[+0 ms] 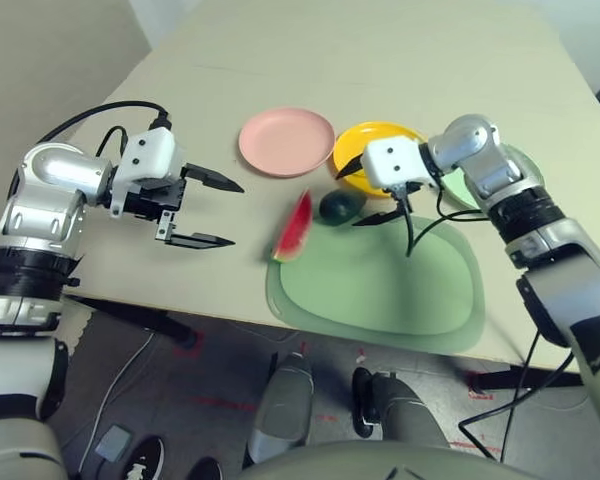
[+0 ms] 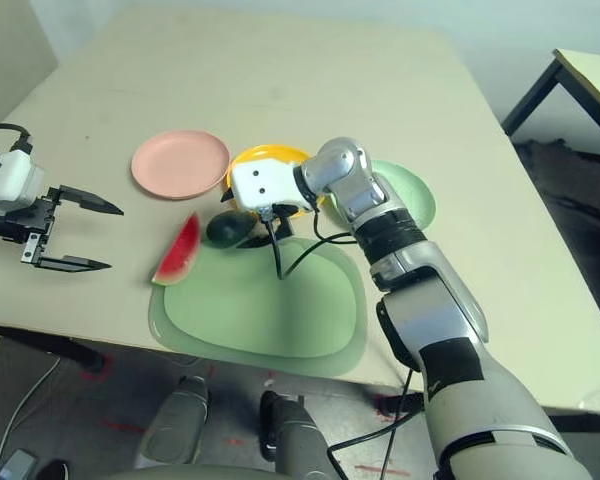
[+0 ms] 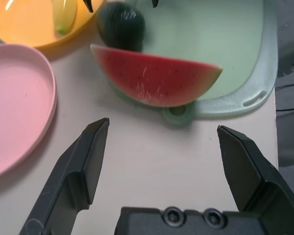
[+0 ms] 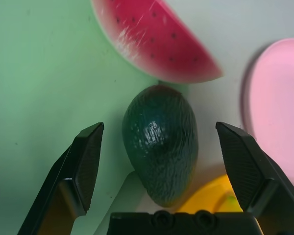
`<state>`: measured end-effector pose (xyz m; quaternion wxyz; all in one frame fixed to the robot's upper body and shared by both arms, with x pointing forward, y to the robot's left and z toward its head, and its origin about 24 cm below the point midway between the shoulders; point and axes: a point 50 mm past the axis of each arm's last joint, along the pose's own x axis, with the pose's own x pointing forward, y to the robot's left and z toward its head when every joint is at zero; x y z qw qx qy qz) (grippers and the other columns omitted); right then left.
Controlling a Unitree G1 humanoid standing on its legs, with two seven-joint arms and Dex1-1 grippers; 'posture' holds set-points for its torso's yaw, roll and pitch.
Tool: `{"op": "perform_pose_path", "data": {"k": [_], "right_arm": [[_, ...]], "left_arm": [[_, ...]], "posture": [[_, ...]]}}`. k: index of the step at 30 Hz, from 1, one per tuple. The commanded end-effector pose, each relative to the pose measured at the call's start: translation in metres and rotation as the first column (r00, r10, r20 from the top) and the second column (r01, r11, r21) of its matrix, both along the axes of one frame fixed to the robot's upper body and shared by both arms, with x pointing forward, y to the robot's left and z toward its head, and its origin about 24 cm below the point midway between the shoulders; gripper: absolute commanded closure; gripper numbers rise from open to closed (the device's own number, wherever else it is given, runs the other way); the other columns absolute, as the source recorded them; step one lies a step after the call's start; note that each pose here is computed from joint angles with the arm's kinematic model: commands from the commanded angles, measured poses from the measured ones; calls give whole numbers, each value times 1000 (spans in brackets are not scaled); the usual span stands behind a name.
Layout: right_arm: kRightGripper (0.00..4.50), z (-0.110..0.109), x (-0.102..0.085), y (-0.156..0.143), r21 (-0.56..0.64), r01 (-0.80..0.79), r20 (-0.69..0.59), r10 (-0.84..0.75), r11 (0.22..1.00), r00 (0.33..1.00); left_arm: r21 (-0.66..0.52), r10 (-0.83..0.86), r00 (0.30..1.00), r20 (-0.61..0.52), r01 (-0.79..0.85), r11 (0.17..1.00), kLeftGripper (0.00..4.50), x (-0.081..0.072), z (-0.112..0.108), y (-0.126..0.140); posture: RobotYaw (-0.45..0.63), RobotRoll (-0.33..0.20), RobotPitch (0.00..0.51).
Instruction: Place the fruits into color-matched plates.
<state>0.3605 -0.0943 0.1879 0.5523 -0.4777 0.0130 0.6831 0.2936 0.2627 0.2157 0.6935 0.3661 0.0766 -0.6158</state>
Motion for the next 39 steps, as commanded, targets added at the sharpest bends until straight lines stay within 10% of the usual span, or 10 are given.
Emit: {"op": "perform_pose_path", "data": {"k": [1, 22, 28, 39], "right_arm": [[49, -3, 2, 2, -33, -9, 4, 9, 999, 1000], [49, -18, 8, 0, -40, 77, -50, -79, 996, 996], [1464, -20, 7, -1, -46, 81, -74, -84, 996, 994], [1522, -8, 2, -20, -61, 89, -92, -94, 994, 991]], "left_arm": [[22, 4, 1000, -5, -4, 1000, 0, -3, 0, 3], [22, -9, 1000, -6, 9, 1000, 0, -4, 0, 0], [20, -12, 1000, -4, 12, 1000, 0, -4, -1, -1], [10, -13, 1000, -5, 13, 1000, 0, -3, -2, -2]], "posture": [[367, 0, 186], [369, 0, 200], [367, 0, 203], [357, 0, 207]]}}
